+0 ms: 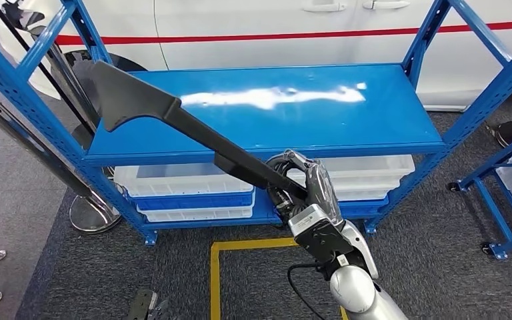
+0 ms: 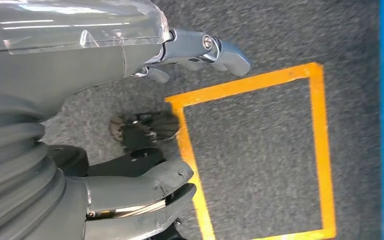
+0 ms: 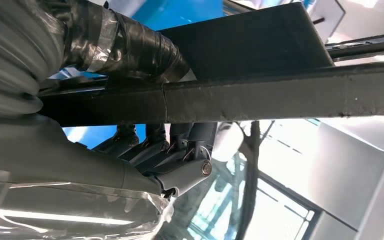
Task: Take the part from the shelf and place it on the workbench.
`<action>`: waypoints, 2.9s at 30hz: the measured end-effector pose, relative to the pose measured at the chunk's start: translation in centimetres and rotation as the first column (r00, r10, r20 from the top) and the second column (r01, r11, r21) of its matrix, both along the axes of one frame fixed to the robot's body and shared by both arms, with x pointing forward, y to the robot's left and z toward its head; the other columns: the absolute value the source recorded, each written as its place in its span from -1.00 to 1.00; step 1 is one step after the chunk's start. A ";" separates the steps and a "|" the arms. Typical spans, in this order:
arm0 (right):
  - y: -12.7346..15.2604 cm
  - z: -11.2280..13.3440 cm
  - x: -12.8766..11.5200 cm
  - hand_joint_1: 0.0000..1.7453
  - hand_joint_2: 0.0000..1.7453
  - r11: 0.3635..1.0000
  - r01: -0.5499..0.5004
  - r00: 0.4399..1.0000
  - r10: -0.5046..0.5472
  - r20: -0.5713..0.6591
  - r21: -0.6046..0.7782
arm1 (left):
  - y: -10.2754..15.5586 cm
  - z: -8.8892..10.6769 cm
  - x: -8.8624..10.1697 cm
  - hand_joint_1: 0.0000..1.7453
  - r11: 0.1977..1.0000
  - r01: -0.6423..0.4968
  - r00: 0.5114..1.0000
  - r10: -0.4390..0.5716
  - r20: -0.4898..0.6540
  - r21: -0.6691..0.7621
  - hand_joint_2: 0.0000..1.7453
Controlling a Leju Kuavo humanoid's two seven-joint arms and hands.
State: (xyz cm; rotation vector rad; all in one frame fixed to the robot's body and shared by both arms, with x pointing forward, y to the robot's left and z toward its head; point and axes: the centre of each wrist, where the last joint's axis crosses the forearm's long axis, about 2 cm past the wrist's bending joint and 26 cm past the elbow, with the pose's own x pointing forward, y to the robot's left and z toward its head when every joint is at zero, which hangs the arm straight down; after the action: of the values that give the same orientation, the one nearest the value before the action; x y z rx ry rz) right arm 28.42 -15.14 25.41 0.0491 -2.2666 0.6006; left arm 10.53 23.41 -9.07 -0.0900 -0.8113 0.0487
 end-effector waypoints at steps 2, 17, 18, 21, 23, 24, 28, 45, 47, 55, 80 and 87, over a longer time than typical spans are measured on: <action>0.0 -0.1 -0.1 1.00 1.00 1.000 0.007 1.000 -0.007 0.003 -0.009 | -0.2 0.1 0.1 -1.00 1.000 0.012 1.000 -0.012 0.003 -0.002 1.00; 0.0 -2.2 -2.2 1.00 1.00 0.998 0.047 0.998 -0.048 -0.030 -0.044 | -0.9 0.2 0.6 -1.00 0.996 0.087 0.996 -0.087 0.003 0.004 1.00; 0.0 -2.2 -2.5 1.00 1.00 0.998 0.046 0.998 -0.047 -0.030 -0.043 | -0.9 0.2 0.7 -1.00 0.996 0.091 0.996 -0.091 0.005 0.007 1.00; 0.1 -2.3 -2.8 1.00 1.00 0.998 0.043 0.999 -0.044 -0.031 -0.040 | -0.9 0.2 0.8 -1.00 0.995 0.104 0.995 -0.104 0.004 0.012 1.00; 0.1 -2.3 -3.0 1.00 1.00 0.998 0.043 0.999 -0.044 -0.032 -0.040 | -1.0 0.2 0.8 -1.00 0.994 0.109 0.994 -0.109 0.001 0.012 1.00; 0.0 -2.4 -3.0 1.00 1.00 0.998 0.044 0.998 -0.045 -0.032 -0.041 | -1.1 0.2 0.8 -1.00 0.994 0.112 0.994 -0.112 -0.001 0.013 1.00; 0.0 -2.5 -3.2 1.00 1.00 0.998 0.044 0.998 -0.046 -0.034 -0.047 | -1.2 0.2 0.8 -1.00 0.993 0.121 0.993 -0.120 -0.008 0.018 1.00; -0.3 -1.6 -1.9 1.00 1.00 0.999 -0.002 1.000 0.002 0.013 -0.043 | -1.0 0.5 1.9 -1.00 0.996 0.085 0.996 -0.085 0.002 0.015 1.00; -0.2 -1.7 -1.9 1.00 1.00 0.999 -0.007 1.000 0.007 0.011 -0.045 | -0.9 0.5 2.3 -1.00 0.996 0.084 0.996 -0.084 0.008 0.018 1.00; -0.3 -1.8 -1.7 1.00 1.00 0.998 -0.012 1.000 0.012 0.016 -0.055 | -0.7 0.7 3.1 -1.00 0.996 0.081 0.996 -0.082 0.025 0.025 1.00; -0.3 -2.3 -1.4 1.00 1.00 0.997 0.001 1.000 0.001 0.015 -0.082 | -0.8 1.3 4.7 -1.00 0.994 0.105 0.993 -0.106 0.045 0.033 1.00; -0.2 -2.2 -1.3 1.00 1.00 0.995 0.005 1.000 -0.003 0.022 -0.095 | -0.9 1.3 4.9 -1.00 0.994 0.103 0.993 -0.105 0.049 0.026 1.00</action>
State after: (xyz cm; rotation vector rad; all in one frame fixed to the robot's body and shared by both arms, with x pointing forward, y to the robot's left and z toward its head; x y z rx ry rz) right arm 27.10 -15.33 23.17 -0.0091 -2.2551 0.7091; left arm 15.39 22.48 -7.72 -0.1118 -0.8562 -0.0616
